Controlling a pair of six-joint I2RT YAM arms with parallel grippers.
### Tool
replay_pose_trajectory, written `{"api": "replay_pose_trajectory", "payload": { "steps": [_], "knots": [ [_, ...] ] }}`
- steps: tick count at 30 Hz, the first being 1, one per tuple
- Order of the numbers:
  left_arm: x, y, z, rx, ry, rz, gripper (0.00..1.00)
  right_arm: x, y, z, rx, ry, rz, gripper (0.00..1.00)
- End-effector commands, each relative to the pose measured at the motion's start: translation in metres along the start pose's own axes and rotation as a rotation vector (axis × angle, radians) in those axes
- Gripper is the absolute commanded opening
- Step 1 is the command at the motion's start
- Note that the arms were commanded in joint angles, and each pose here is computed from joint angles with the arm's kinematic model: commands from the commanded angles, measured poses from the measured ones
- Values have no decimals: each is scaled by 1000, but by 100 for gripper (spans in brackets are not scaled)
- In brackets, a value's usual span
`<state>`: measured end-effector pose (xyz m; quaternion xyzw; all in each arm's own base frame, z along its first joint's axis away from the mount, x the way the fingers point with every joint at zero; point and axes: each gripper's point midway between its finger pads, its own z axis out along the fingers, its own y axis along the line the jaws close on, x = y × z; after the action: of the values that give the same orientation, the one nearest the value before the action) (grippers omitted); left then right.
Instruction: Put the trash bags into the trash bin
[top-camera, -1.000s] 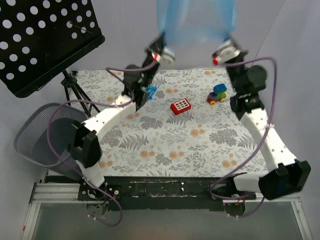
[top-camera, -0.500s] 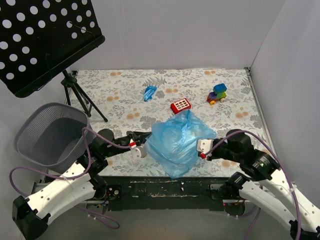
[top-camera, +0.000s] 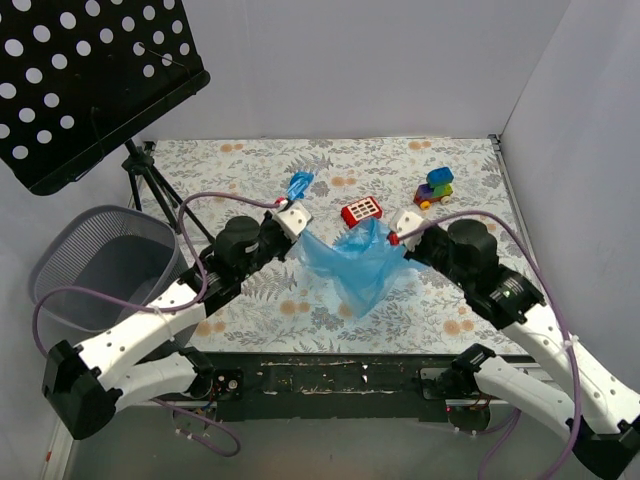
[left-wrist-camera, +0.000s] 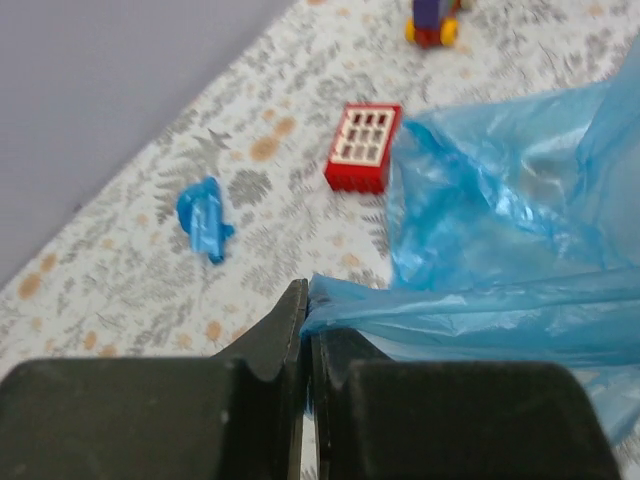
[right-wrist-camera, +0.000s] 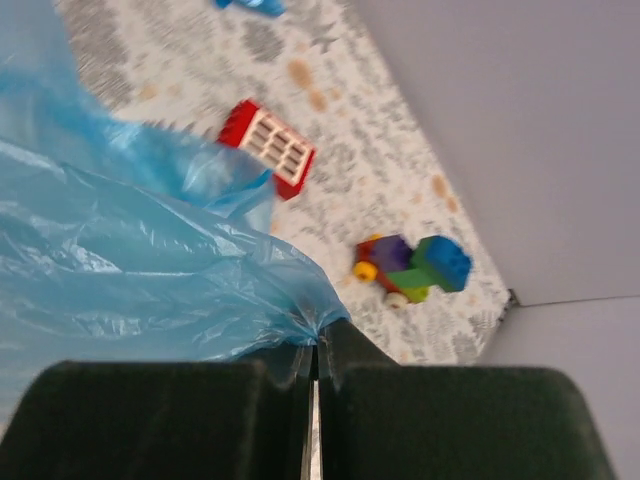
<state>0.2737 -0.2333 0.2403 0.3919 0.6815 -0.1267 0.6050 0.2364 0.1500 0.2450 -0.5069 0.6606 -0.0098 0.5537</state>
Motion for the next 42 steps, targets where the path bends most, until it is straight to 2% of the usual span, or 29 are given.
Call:
{"api": "replay_pose_trajectory", "payload": {
  "steps": [1,5,8,11,12,14,17,22,27,30,33,36,37,42],
  "knots": [
    [-72,48,19,-194,-167,25,0,-61,-88,10,289,-129,53,1],
    [-117,70,32,-258,-257,11,0,-83,-126,28,366,-150,157,1],
    [-152,79,31,-263,-319,10,2,-102,-154,24,412,-197,225,1],
    [-179,81,18,-236,-362,64,54,-125,-185,8,475,-250,257,1],
    [-186,82,10,-232,-375,84,68,-129,-195,3,498,-254,261,1],
    [-198,81,-14,-203,-386,129,83,-138,-218,-12,560,-271,270,1],
    [-190,79,-45,-168,-291,121,95,-145,-244,-30,623,-288,283,1],
    [-138,95,-108,-242,-3,158,98,-146,-259,-43,667,-295,276,1],
    [-117,127,-189,-388,230,93,98,-138,-262,-41,675,-272,277,1],
    [-99,129,-236,-415,374,56,87,-132,-260,-35,667,-270,318,1],
    [-108,151,-279,-582,321,23,84,-128,-257,-26,654,-278,344,1],
    [-102,142,-290,-571,284,-19,81,-125,-259,-16,645,-275,372,1],
    [-94,133,-287,-533,283,-38,81,-126,-259,-13,633,-276,376,1],
    [-7,102,-276,-512,459,-126,80,-129,-257,-4,599,-286,384,1]
  ]
}}
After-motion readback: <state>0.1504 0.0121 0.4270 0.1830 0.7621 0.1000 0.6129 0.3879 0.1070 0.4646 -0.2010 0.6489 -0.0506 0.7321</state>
